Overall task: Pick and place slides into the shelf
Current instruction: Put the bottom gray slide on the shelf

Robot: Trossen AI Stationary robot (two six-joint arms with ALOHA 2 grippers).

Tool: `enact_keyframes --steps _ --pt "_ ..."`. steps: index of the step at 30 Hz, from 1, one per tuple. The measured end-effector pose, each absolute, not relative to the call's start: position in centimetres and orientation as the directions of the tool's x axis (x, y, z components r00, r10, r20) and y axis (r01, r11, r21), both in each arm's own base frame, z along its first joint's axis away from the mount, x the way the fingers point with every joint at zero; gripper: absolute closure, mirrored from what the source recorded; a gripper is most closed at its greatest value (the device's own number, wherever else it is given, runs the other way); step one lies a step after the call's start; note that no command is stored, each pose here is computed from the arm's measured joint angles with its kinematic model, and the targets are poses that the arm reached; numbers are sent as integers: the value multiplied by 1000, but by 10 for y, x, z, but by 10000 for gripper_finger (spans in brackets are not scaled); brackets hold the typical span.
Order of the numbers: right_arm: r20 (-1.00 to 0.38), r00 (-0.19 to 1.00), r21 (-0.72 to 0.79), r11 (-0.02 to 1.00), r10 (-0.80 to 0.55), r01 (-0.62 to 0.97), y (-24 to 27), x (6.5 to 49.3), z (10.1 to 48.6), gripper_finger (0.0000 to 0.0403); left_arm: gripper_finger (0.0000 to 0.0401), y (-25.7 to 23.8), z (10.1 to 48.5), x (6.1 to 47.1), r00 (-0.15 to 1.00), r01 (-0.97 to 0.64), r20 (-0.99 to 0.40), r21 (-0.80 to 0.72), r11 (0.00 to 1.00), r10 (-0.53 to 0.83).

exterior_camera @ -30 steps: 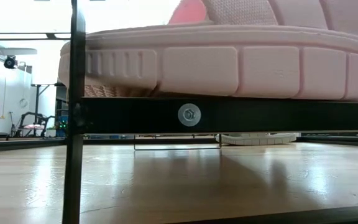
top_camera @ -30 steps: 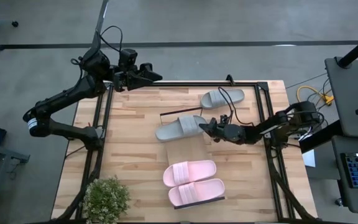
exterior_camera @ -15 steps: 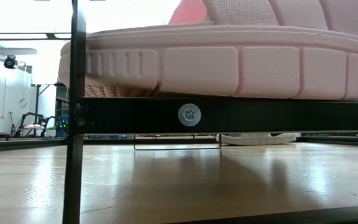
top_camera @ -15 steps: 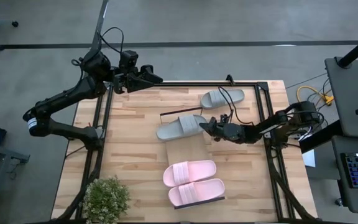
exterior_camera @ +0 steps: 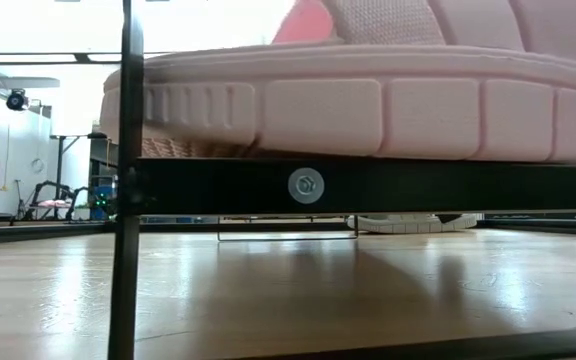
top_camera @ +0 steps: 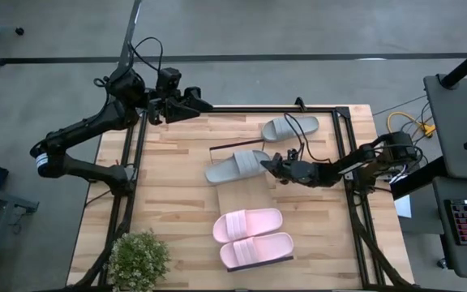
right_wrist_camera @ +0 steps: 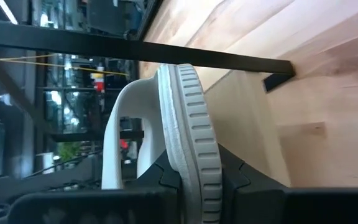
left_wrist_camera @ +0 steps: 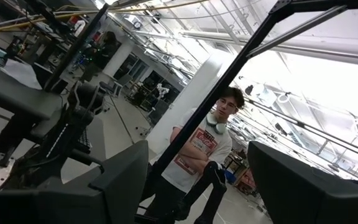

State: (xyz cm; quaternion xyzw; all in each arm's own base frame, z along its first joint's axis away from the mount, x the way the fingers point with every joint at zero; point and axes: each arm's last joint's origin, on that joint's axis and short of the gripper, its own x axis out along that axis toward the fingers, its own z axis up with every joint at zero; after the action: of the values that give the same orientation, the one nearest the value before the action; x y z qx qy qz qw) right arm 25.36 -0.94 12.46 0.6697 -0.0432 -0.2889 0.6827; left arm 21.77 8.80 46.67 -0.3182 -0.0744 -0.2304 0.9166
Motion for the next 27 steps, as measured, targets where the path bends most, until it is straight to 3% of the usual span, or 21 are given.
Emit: enact_keyframes --steps 11,27 --pt "-356 823 928 -63 -441 368 -11 256 124 369 140 85 467 219 878 478 283 -549 686 -385" --pt "-384 822 917 -69 -421 393 -11 255 121 300 140 82 467 220 872 488 283 -550 678 -399"
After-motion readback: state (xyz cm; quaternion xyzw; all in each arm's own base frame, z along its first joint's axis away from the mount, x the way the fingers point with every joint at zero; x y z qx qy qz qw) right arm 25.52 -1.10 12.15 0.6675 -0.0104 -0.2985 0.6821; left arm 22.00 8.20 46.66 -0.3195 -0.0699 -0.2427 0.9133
